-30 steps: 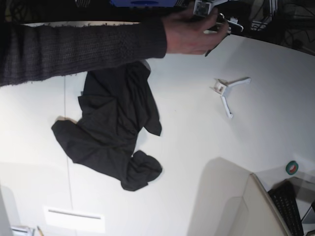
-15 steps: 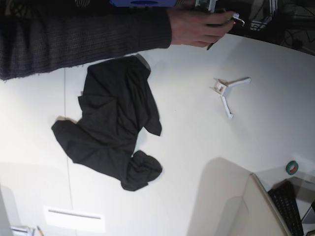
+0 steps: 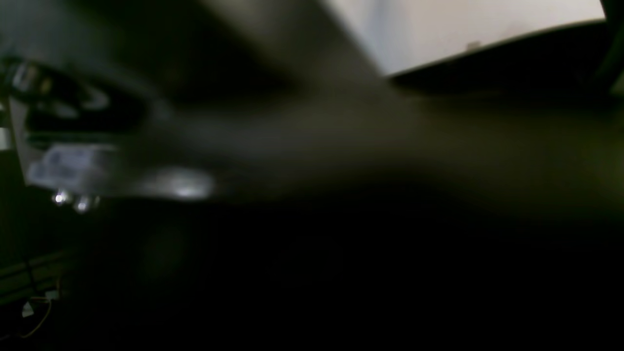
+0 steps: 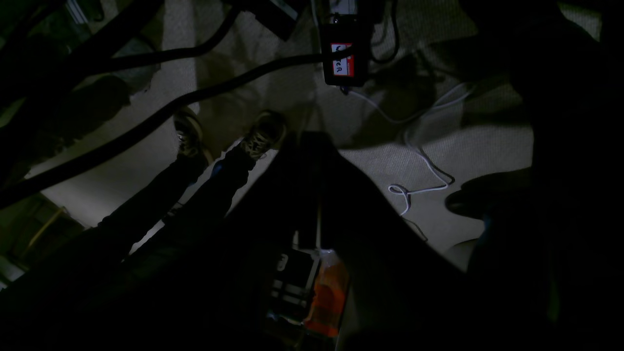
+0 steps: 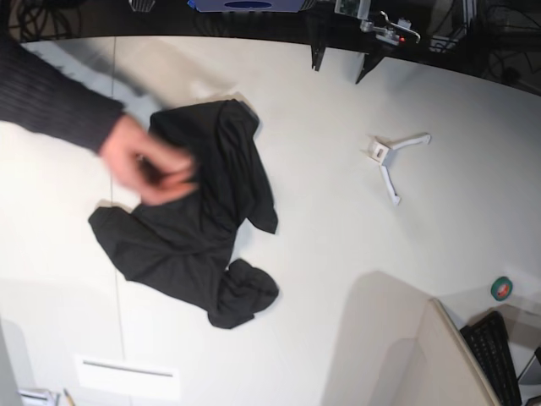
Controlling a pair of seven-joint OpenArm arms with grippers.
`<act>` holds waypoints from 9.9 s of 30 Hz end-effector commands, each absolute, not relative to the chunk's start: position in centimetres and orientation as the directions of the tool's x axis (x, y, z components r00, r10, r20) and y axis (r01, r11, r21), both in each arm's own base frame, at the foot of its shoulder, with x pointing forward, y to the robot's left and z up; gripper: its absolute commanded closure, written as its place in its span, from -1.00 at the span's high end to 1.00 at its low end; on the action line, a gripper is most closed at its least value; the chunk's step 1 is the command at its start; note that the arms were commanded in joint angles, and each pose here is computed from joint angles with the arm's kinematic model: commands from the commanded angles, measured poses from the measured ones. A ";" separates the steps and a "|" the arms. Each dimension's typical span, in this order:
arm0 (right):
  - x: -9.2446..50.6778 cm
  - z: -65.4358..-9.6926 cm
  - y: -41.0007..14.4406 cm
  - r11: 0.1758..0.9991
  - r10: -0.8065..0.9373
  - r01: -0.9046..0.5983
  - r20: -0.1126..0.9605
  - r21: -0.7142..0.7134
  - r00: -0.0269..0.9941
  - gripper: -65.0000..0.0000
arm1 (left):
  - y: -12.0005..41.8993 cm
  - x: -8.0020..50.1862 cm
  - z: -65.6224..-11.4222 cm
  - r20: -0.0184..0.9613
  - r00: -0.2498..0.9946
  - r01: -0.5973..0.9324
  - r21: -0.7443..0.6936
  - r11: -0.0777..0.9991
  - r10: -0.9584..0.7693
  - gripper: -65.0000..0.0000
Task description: Layout the t-shirt on the table in an organized manner, then fold the t-shirt properly
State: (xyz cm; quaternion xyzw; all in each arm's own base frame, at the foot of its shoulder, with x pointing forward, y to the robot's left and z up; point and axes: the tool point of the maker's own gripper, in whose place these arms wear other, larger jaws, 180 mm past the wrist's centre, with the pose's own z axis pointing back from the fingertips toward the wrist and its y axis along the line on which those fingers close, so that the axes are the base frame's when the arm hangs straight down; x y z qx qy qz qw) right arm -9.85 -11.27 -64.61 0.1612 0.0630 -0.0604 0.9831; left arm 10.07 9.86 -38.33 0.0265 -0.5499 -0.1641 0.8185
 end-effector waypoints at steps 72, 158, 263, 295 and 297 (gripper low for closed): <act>-11.5 -64.2 -15.0 0.957 -0.088 0.131 -0.168 0.260 0.982 -1.00 | 14.2 -2.3 -53.5 0.663 0.179 0.611 0.504 0.611 -0.727 0.08; -8.5 -64.7 -14.3 0.953 -0.092 0.124 -0.127 0.276 0.988 -1.00 | 21.7 1.5 -64.2 0.080 0.869 0.401 0.466 0.789 -0.489 0.08; -1.9 -65.1 -7.3 0.916 -0.100 0.106 -0.036 0.387 0.994 -1.00 | 20.2 0.9 -64.7 -0.024 0.903 0.393 0.443 0.805 -0.428 0.11; -1.9 -65.1 -7.3 0.916 -0.100 0.106 -0.036 0.387 0.994 -1.00 | 20.2 0.9 -64.7 -0.022 0.903 0.393 0.443 0.806 -0.428 0.11; -1.9 -65.1 -7.3 0.916 -0.100 0.106 -0.036 0.387 0.994 -1.00 | 20.2 0.9 -64.7 -0.022 0.903 0.393 0.443 0.806 -0.428 0.11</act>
